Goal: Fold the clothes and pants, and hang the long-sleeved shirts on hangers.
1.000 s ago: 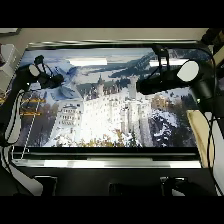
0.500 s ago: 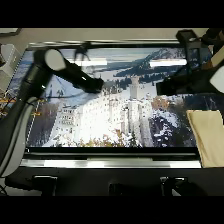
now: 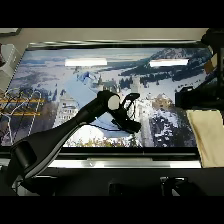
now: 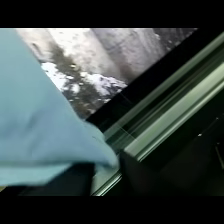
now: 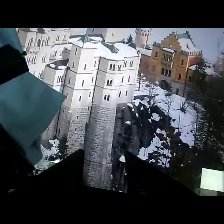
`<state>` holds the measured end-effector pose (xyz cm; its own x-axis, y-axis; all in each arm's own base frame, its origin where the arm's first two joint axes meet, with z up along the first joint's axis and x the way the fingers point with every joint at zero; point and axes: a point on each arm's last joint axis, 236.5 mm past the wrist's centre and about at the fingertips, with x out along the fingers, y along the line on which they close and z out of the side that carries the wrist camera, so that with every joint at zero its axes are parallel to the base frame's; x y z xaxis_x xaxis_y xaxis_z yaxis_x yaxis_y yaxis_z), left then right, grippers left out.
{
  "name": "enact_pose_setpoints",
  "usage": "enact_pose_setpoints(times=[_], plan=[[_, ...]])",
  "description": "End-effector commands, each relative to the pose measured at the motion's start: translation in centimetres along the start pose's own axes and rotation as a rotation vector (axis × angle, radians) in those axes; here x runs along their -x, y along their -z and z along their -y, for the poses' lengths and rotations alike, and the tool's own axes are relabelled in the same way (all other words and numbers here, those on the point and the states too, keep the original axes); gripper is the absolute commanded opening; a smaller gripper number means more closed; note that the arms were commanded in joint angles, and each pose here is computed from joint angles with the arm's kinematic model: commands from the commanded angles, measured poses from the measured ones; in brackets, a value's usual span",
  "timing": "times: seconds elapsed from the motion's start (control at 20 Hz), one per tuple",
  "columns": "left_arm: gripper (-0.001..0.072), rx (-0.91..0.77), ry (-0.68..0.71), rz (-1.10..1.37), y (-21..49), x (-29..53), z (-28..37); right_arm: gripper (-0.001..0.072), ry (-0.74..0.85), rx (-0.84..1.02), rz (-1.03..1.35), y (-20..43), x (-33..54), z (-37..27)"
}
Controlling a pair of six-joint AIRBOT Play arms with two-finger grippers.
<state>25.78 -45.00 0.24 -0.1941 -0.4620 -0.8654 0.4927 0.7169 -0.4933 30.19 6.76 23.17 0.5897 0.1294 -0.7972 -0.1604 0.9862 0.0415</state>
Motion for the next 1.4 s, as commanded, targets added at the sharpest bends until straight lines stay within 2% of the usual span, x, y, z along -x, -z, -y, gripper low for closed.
enact_pose_setpoints(times=[0.0,0.05,0.1,0.2,0.25,0.4,0.5,0.65,0.75,0.85,1.0,1.2,1.35], plan=[[0.0532,0.002,0.035,-0.002,-0.1,0.5,0.2,0.0377,0.002,-0.179,0.022,-0.3,0.4,0.1],[0.0592,0.01,0.025,0.019,-0.5,2.4,-0.7,0.0377,0.016,-0.274,0.031,-0.5,0.3,0.5],[0.0617,0.018,0.0,0.043,-0.7,5.1,-2.3,0.0376,0.043,-0.371,0.033,-0.6,0.0,1.2],[0.0616,0.045,-0.076,0.102,-0.8,11.0,-6.2,0.0362,0.015,-0.45,0.007,-0.8,-1.1,1.4],[0.0616,0.065,-0.117,0.144,-0.7,14.1,-8.2,0.0318,-0.051,-0.444,0.01,-1.5,-1.6,0.7],[0.0616,0.137,-0.189,0.321,0.0,23.7,-13.0,0.0311,-0.23,-0.252,-0.008,-2.6,-3.1,-0.7],[0.0616,0.197,-0.213,0.43,0.9,28.6,-15.2,0.036,-0.259,-0.209,-0.182,0.6,-6.3,0.2],[0.0616,0.257,-0.247,0.536,2.4,33.4,-17.4,0.0394,-0.486,-0.255,-0.449,6.8,-12.4,-3.3],[0.0616,0.29,-0.261,0.57,3.1,34.9,-18.5,0.05,-0.611,-0.348,-0.594,11.8,-15.9,-5.6],[0.0616,0.314,-0.269,0.575,3.6,35.5,-19.3,0.0504,-0.609,-0.446,-0.721,16.9,-18.7,-6.1],[0.0616,0.326,-0.272,0.577,3.7,35.7,-19.8,0.0504,-0.562,-0.494,-0.756,20.7,-21.4,-6.9],[0.0616,0.326,-0.271,0.576,3.7,35.7,-19.8,0.0502,-0.533,-0.43,-0.659,20.0,-23.7,-9.9],[0.0616,0.327,-0.271,0.576,3.7,35.7,-19.8,0.0482,-0.49,-0.453,-0.666,20.7,-25.4,-11.4]])
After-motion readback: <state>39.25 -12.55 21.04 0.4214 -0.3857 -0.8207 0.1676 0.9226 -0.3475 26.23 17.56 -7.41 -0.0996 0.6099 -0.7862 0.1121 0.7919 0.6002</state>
